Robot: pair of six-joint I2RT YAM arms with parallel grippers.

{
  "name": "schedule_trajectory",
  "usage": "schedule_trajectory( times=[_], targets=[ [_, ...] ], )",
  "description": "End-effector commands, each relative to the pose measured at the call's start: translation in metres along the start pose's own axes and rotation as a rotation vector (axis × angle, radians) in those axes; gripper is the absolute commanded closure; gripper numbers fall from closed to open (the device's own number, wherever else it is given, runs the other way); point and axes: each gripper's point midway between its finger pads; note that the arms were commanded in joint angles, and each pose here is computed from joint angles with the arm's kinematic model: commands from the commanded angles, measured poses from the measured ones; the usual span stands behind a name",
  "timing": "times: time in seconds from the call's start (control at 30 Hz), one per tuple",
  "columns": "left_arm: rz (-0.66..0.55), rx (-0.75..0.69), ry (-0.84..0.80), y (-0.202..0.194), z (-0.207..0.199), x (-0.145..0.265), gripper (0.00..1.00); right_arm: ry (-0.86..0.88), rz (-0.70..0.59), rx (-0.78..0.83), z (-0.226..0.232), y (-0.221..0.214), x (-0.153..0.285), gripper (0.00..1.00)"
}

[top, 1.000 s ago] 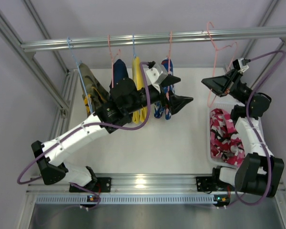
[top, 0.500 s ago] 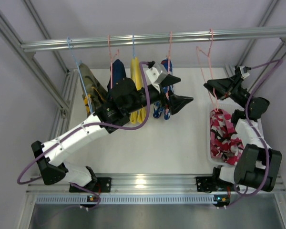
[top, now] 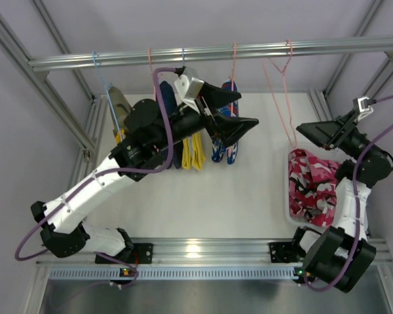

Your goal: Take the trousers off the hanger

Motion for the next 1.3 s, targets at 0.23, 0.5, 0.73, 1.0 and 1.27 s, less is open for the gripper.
schedule_trajectory(
  times=[0.23, 0.5, 0.73, 1.0, 1.27],
  targets=[
    [0.13, 0.165, 0.241, 0.002, 0.079, 0.04, 0.02, -0.362, 0.091, 0.862, 0.036, 0.002, 0.014, 0.01],
    [0.266, 0.234, 0.177, -0.048, 0.086, 0.023, 0.02, -0.42, 0.035, 0.867, 0.028, 0.006, 0.019, 0.0],
    [0.261, 0.274, 0.26, -0.067, 0.111, 0.011, 0.02, -0.392, 0.044, 0.806, 0.021, 0.004, 0.017, 0.01],
    [0.189, 0.442, 0.214, -0.082, 0.121, -0.013, 0.04, -0.373, 0.046, 0.785, 0.02, 0.001, 0.016, 0.01],
    [0.139, 0.591, 0.174, -0.098, 0.134, -0.03, 0.16, -0.365, 0.053, 0.808, 0.023, 0.0, 0.015, 0.01]
  ],
)
Point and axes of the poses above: each gripper's point midway between its finger pads, its own x axis back along the fingers, its own z axis along the line the jaws close on, y = z × x, and after that the axes turned 1 degree about -x, right-handed
